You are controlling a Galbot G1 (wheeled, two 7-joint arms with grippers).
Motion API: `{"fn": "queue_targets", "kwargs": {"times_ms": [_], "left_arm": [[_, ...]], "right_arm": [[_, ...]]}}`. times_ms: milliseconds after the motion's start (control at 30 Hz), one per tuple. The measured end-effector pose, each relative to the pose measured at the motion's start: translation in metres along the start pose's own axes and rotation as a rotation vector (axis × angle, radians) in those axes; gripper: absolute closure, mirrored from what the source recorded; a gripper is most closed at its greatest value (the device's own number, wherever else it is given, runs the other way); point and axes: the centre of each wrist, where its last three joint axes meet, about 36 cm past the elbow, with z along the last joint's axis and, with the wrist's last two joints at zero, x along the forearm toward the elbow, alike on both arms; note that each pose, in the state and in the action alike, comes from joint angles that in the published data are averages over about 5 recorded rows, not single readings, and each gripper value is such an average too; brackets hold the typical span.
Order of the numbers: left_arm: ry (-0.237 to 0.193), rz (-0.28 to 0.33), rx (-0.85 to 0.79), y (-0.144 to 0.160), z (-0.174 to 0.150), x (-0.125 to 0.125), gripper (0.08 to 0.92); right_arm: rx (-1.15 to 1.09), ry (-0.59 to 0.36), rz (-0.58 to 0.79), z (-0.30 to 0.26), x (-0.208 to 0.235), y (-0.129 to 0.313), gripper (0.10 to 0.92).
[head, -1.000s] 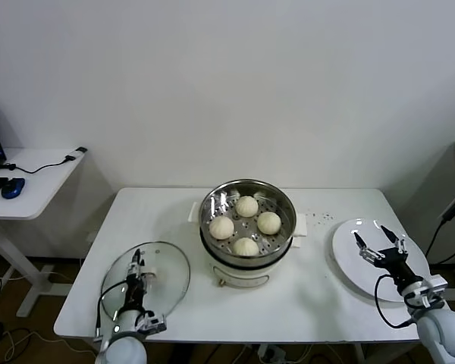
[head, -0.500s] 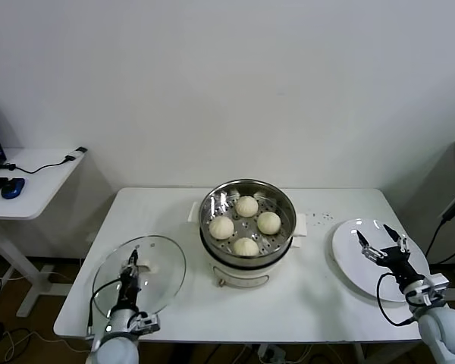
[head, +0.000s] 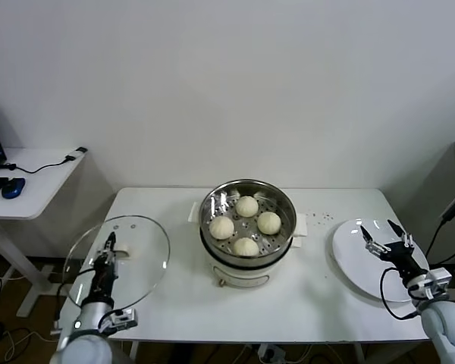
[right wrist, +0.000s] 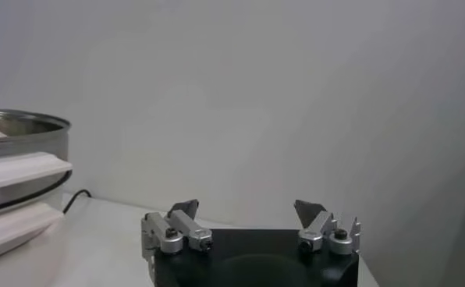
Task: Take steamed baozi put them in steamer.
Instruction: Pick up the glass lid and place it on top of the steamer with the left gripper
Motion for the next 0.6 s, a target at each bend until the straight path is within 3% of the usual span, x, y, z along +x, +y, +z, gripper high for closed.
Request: {"fn": "queue_targets", "kwargs": {"times_ms": [333, 600], "left_arm": [[0.022, -0.078, -0.03, 0.071, -0.016, -0.016, 0.85], [-0.005, -0.068, -0.001, 0.115, -0.074, -0.039, 0.85]], "right_arm": [[0.01, 0.008, 0.001, 0.004, -0.011, 0.002, 0.2], [0.01, 0.006, 0.005, 0.006, -0.019, 0.003, 0.2]]}}
